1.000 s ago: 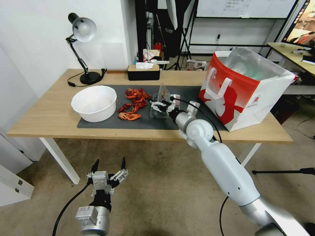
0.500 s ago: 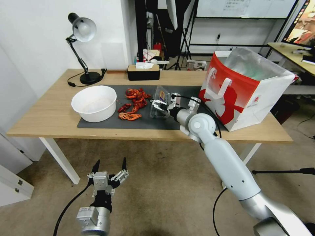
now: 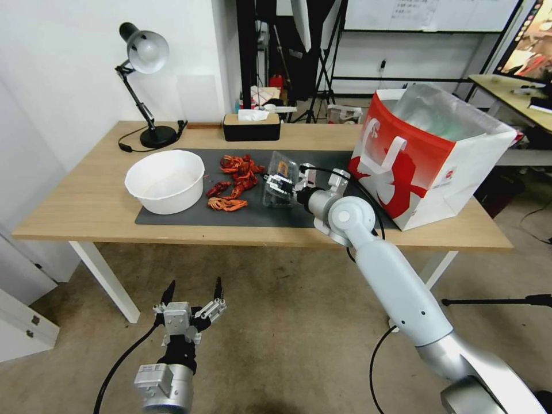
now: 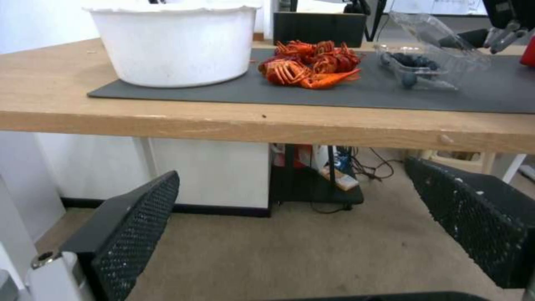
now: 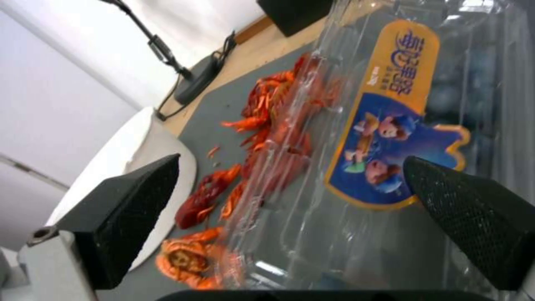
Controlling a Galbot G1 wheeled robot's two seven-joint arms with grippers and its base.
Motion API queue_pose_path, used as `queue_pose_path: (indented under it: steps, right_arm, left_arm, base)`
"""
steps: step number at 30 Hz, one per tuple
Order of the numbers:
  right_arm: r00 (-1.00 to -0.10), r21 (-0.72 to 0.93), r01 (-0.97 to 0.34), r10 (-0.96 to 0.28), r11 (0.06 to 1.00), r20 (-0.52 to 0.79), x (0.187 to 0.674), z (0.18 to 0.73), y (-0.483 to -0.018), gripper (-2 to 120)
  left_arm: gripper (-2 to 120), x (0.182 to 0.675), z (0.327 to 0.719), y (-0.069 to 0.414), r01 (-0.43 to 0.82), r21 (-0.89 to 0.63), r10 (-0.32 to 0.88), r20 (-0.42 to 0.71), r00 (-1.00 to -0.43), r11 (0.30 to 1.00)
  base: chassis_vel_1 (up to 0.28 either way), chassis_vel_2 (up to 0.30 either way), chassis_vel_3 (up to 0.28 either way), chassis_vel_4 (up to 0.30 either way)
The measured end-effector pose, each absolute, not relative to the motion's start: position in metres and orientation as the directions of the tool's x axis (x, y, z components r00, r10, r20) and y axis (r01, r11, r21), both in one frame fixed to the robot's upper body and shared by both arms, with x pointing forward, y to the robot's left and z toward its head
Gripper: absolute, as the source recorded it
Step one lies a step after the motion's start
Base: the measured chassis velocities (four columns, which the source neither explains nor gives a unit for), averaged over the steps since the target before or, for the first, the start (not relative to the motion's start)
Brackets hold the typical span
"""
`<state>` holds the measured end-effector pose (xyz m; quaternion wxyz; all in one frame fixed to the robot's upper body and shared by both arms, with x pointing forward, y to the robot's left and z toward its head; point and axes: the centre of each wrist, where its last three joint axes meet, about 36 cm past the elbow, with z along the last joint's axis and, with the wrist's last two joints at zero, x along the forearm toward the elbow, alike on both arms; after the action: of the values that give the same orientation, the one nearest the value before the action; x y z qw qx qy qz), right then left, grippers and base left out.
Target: Close the takeout container lid, then place the container into the takeout bag.
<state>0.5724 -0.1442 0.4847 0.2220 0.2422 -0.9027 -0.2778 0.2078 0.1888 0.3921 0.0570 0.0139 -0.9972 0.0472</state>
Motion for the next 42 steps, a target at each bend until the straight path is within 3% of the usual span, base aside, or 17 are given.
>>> queue_pose_path:
  steps: [10, 17, 23, 27, 30, 35, 42]
  right_arm:
    - [-0.806, 0.541, -0.340, -0.535, 0.769, 0.253, 0.573, 0.475, -0.134, 100]
    - [-0.815, 0.528, -0.348, -0.529, 0.774, 0.238, 0.575, 0.470, -0.133, 91]
    - [-0.822, 0.518, -0.345, -0.518, 0.783, 0.236, 0.576, 0.461, -0.134, 67]
    - [-0.823, 0.515, -0.344, -0.516, 0.785, 0.237, 0.576, 0.459, -0.135, 57]
    - [-0.825, 0.512, -0.343, -0.513, 0.787, 0.236, 0.576, 0.458, -0.134, 41]
    - [-0.828, 0.500, -0.342, -0.507, 0.795, 0.240, 0.576, 0.457, -0.133, 28]
    - [-0.842, 0.425, -0.330, -0.466, 0.843, 0.272, 0.576, 0.456, -0.132, 0]
  left_arm:
    - [100, 0.207, 0.392, 0.188, -0.031, -0.093, -0.021, 0.115, -0.993, 0.995]
    - [100, 0.207, 0.391, 0.188, -0.031, -0.092, -0.020, 0.117, -0.993, 0.995]
    - [100, 0.206, 0.390, 0.188, -0.032, -0.091, -0.021, 0.118, -0.993, 0.995]
    - [100, 0.206, 0.390, 0.188, -0.031, -0.091, -0.021, 0.118, -0.993, 0.995]
    - [100, 0.206, 0.390, 0.188, -0.031, -0.090, -0.020, 0.119, -0.993, 0.995]
    - [100, 0.206, 0.390, 0.188, -0.031, -0.089, -0.020, 0.119, -0.993, 0.996]
    - [100, 0.208, 0.391, 0.190, -0.026, -0.083, -0.016, 0.115, -0.993, 0.996]
  base:
    - [0.000, 0.000, 0.000, 0.000]
    - [0.000, 0.000, 0.000, 0.000]
    - [0.000, 0.000, 0.000, 0.000]
    - [0.000, 0.000, 0.000, 0.000]
    - [0.000, 0.000, 0.000, 0.000]
    - [0.000, 0.000, 0.000, 0.000]
    - [0.000, 0.000, 0.000, 0.000]
